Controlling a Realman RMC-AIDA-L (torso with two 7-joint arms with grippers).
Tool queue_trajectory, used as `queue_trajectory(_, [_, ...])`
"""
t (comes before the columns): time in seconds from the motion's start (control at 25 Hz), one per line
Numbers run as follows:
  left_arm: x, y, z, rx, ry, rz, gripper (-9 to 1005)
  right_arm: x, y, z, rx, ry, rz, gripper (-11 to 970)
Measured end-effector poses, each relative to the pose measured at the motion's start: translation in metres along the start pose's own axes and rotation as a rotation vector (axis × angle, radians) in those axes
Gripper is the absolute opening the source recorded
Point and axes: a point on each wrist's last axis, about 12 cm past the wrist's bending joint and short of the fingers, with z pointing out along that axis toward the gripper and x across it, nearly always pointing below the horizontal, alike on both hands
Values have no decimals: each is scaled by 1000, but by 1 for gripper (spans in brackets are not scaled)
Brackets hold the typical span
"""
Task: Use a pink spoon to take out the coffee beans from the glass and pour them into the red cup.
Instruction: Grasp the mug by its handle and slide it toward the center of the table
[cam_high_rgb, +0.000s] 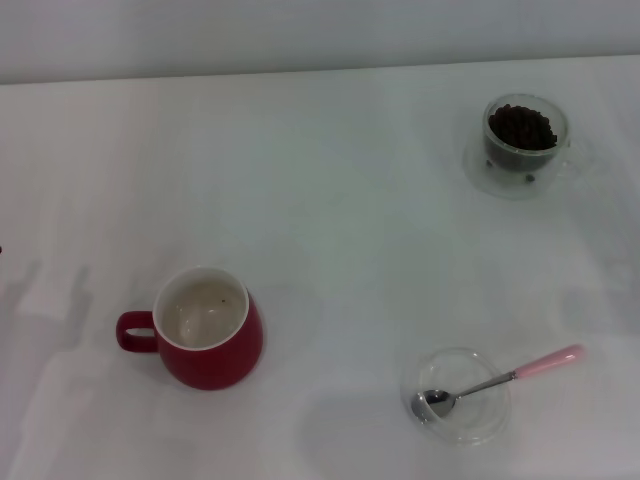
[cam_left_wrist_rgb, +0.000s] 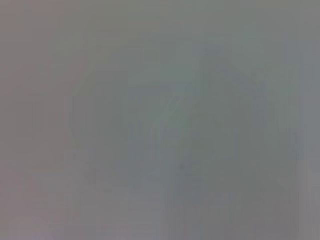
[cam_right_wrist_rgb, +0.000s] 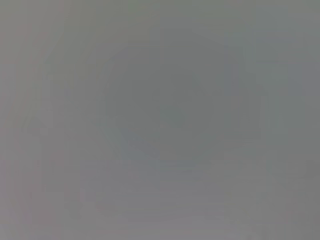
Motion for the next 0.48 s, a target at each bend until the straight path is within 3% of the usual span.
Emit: queue_trajectory(0.48, [-2, -1, -2, 5, -13, 0, 573, 2, -1, -3, -4, 11, -4, 809])
